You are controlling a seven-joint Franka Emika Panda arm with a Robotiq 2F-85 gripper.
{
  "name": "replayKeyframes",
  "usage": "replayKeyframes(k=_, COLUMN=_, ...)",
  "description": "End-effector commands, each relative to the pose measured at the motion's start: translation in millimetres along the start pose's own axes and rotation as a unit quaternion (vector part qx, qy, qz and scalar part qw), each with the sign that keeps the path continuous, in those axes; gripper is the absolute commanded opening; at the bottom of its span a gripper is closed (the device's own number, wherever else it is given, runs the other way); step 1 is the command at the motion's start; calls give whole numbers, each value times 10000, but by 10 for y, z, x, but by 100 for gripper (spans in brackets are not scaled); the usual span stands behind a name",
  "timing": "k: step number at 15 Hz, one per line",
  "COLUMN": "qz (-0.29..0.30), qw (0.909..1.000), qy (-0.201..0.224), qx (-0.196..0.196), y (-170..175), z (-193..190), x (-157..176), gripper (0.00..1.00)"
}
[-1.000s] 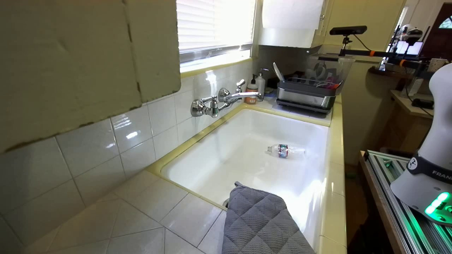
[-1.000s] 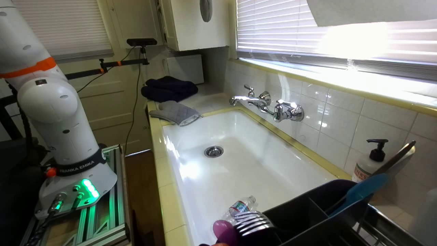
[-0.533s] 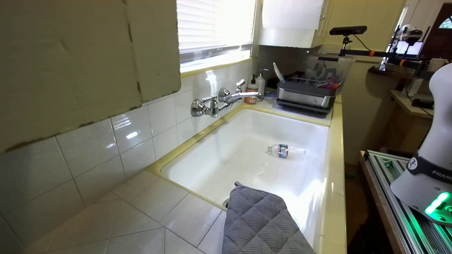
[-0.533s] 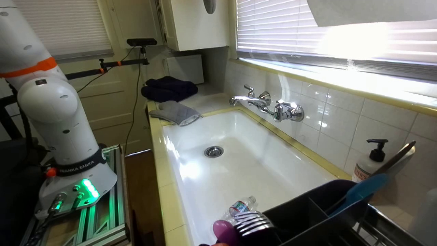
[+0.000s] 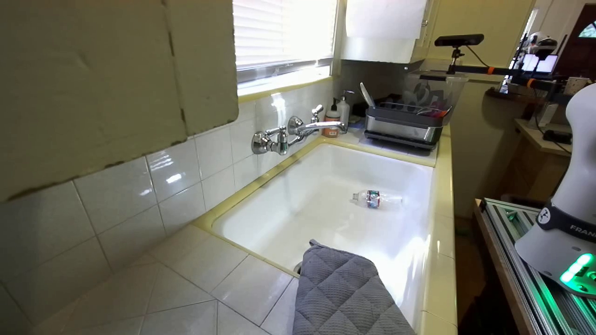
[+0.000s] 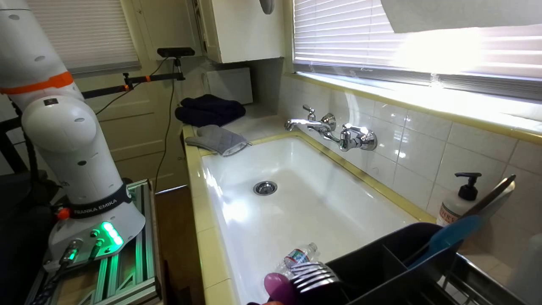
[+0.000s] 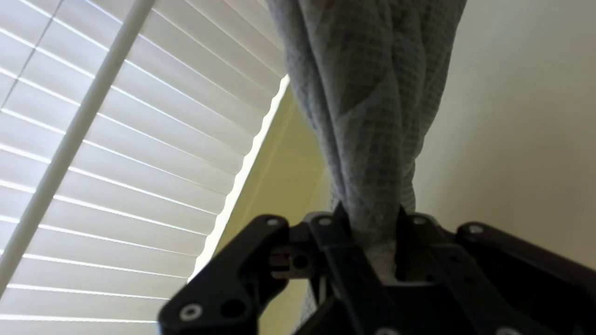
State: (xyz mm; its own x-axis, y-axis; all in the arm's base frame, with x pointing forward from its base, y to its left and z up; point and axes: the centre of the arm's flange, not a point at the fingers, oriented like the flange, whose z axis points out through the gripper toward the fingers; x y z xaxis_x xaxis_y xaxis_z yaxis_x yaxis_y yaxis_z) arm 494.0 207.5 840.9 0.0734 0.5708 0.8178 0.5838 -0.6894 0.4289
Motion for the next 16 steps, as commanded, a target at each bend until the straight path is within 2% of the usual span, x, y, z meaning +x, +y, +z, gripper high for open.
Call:
replayKeyframes(k=1, qz=-56, qw=9999, qy=18, qx=-102, y=28, z=10, x=167, gripper=4)
replayKeyframes(k=5, qz=-85, qw=9999, qy=50, qx=-123, y=37, z=-43, x=204, gripper=4)
replayKeyframes(k=16, qz=-367, qw=9989, qy=-204, qx=-202, y=20, z=-39, x=177, gripper=4)
